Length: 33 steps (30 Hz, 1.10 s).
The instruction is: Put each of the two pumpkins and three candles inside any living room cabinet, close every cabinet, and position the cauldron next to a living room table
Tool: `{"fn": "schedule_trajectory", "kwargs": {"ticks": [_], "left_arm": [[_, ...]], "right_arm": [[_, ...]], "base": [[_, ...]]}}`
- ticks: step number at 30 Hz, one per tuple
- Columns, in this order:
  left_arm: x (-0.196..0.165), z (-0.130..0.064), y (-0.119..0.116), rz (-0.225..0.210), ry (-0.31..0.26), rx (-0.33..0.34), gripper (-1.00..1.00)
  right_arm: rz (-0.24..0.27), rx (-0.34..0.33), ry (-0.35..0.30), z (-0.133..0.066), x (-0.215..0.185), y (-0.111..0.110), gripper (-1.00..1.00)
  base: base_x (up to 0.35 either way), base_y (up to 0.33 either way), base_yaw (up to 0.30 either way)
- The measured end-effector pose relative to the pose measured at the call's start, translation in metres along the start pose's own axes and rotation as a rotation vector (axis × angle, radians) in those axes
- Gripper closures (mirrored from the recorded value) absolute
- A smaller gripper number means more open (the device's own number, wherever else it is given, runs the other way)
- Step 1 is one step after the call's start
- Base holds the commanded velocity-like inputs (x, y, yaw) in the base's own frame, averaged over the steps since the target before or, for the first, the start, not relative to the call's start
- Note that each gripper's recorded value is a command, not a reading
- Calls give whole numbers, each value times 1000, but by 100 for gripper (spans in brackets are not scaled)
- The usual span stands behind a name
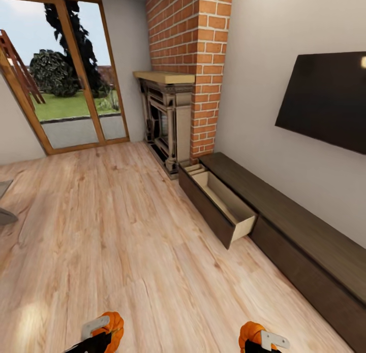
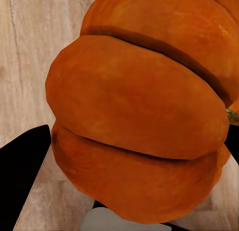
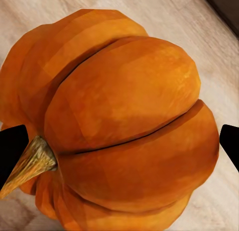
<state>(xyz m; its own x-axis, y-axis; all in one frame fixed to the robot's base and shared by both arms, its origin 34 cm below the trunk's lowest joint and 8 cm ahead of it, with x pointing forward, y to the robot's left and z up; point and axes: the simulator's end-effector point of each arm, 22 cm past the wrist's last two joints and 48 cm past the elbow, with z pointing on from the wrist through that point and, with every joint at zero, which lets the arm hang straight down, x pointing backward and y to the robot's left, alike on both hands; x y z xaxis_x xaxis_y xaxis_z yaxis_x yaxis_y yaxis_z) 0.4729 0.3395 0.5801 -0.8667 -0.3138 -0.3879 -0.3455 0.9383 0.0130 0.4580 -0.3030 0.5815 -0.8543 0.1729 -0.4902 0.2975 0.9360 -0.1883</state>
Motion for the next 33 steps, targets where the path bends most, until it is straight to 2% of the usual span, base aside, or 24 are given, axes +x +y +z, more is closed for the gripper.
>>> {"fn": "schedule_trajectory", "kwargs": {"ticks": [15, 33], "left_arm": [[0, 0, 0, 0, 0, 0, 100], [0, 0, 0, 2, 0, 0, 100]], "right_arm": [[-2, -1, 1, 0, 0, 0, 100], [0, 0, 0, 0, 0, 0, 100]], "base": [[249, 196, 248], [297, 130, 40]]}}
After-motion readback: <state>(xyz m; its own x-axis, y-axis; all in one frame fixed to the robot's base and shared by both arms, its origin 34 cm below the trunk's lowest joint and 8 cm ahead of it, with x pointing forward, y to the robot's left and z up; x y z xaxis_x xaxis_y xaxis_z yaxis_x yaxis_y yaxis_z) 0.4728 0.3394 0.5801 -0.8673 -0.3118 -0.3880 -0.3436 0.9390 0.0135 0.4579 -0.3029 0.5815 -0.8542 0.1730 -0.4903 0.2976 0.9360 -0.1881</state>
